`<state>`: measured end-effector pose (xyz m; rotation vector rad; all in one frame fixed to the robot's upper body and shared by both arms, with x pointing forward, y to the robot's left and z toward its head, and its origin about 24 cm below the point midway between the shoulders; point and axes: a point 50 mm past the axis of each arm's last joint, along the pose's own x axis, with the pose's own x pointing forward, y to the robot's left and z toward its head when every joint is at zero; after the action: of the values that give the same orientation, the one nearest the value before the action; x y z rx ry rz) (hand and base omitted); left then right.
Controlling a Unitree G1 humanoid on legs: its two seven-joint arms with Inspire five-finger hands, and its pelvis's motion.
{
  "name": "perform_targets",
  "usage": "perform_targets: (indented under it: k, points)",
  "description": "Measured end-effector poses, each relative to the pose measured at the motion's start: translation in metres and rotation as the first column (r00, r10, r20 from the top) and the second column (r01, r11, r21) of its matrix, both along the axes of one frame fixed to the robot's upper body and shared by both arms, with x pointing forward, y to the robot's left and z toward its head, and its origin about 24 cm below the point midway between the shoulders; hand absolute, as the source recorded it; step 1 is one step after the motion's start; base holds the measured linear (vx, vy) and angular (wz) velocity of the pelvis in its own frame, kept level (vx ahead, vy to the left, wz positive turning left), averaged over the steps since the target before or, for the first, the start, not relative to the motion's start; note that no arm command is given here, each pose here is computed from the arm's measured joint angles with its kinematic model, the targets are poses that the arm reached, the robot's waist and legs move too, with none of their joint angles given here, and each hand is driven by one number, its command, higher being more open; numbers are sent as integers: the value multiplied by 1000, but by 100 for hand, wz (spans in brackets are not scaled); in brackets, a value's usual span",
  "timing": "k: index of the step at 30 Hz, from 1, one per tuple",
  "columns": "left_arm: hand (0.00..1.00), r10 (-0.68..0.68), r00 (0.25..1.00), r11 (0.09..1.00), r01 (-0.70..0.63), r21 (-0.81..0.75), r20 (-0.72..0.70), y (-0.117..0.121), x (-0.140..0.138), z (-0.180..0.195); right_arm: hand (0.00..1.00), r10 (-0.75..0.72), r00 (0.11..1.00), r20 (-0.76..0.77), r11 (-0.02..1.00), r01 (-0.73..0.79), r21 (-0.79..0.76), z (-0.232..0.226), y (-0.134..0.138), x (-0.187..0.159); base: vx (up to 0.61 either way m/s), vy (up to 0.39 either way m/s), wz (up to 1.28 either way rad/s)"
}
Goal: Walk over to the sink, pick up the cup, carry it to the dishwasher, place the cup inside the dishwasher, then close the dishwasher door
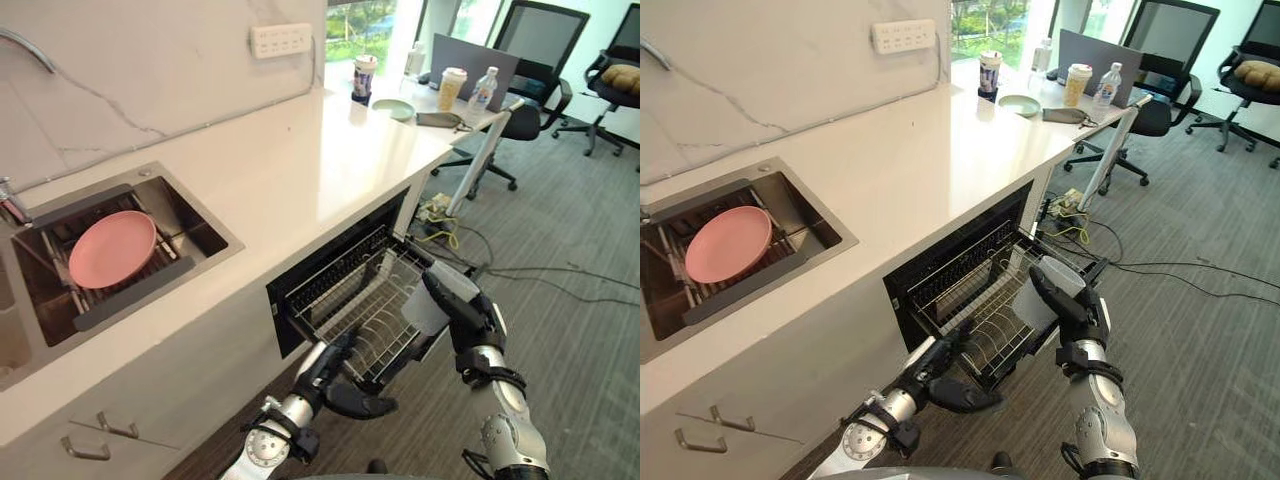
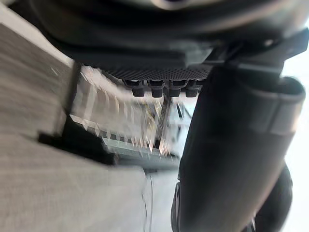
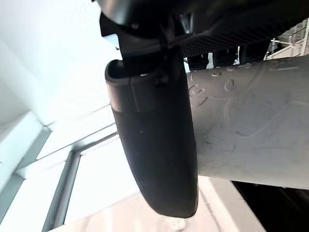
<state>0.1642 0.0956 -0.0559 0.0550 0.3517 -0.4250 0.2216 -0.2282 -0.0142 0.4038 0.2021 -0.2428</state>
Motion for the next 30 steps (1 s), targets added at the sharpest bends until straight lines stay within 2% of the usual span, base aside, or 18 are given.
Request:
perform_targets:
  k: [4,6,12,16,30]
  points:
    - [100,160,986,986,-158,57,-44,31,-7,-11,0,41,997,-65,996,-47,-80,-8,-5,2,-90,-52,26]
    - [100,192,980,978,-187,88,-55,41,-12,-14,0,53,995,-81,989,-64,-135,-7,-10,7,-114,-25,21]
    - [100,314,941,936,-285,209,-124,77,-23,-34,0,70,990,-123,953,-103,-285,6,-27,45,-108,-21,24]
    - [100,394,913,895,-355,269,-109,104,-23,-35,0,44,981,-190,938,-106,-330,12,-40,68,3,-25,31]
    - [100,470,877,851,-421,315,-98,127,-16,-45,0,57,987,-148,875,-120,-468,88,-79,126,-43,48,17]
